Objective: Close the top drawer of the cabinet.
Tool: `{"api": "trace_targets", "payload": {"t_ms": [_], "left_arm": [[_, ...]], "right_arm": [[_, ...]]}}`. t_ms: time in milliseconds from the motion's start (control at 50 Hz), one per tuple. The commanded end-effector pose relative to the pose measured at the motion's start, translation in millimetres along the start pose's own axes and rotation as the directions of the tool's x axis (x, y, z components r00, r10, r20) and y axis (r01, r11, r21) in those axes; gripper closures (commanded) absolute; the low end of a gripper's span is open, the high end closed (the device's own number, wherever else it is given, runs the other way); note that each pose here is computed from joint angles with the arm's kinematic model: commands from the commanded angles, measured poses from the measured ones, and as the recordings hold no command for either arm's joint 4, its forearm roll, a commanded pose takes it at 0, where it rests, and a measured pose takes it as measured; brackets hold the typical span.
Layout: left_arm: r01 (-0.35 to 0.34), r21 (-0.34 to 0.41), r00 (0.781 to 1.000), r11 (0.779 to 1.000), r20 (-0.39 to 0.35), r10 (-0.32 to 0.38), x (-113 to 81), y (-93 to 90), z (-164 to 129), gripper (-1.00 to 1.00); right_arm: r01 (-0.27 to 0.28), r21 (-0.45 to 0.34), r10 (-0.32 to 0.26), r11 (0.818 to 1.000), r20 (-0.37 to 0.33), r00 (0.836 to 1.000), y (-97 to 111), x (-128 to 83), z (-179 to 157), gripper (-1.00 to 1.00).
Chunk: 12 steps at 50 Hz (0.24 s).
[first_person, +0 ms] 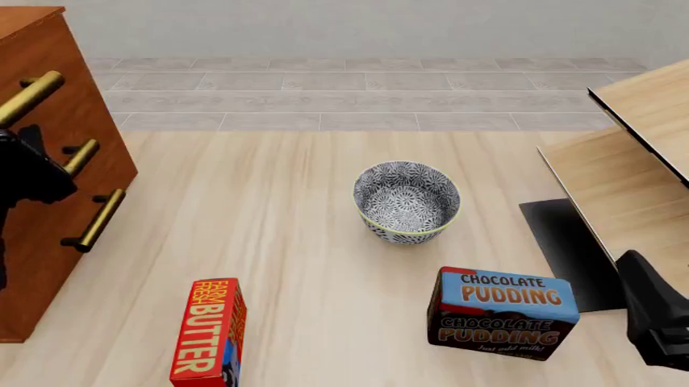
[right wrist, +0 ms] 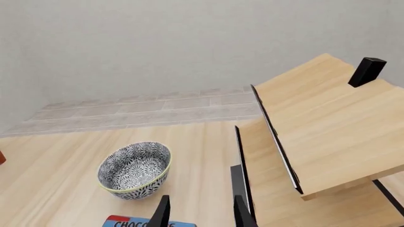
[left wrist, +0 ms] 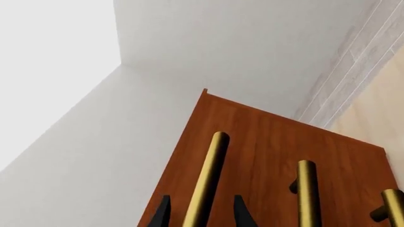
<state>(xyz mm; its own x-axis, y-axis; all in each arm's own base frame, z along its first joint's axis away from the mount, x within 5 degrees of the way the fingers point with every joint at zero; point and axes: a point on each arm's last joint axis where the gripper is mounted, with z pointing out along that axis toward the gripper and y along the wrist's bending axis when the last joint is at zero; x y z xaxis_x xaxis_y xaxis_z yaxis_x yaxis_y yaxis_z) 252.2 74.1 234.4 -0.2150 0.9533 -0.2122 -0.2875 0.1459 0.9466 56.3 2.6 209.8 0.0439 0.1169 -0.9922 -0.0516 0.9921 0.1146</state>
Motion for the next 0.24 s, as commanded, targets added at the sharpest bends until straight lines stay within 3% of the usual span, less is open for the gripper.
{"api": "trace_targets", "payload": {"t_ms": [20, 240], "left_arm": [[-0.009, -0.01, 0.999, 1.0, -0.05, 0.008, 11.9, 0.1, 6.4, -1.0], [-0.005, -0.017, 0.998, 1.0, -0.063, 0.004, 15.4, 2.1, 6.3, -1.0]], "right_arm": [[-0.001, -0.001, 0.001, 1.0, -0.002, 1.0, 0.1, 0.2, 0.0, -1.0], [0.0, -0.003, 0.0, 1.0, -0.005, 1.0, 0.1, 0.4, 0.0, -1.0]]}}
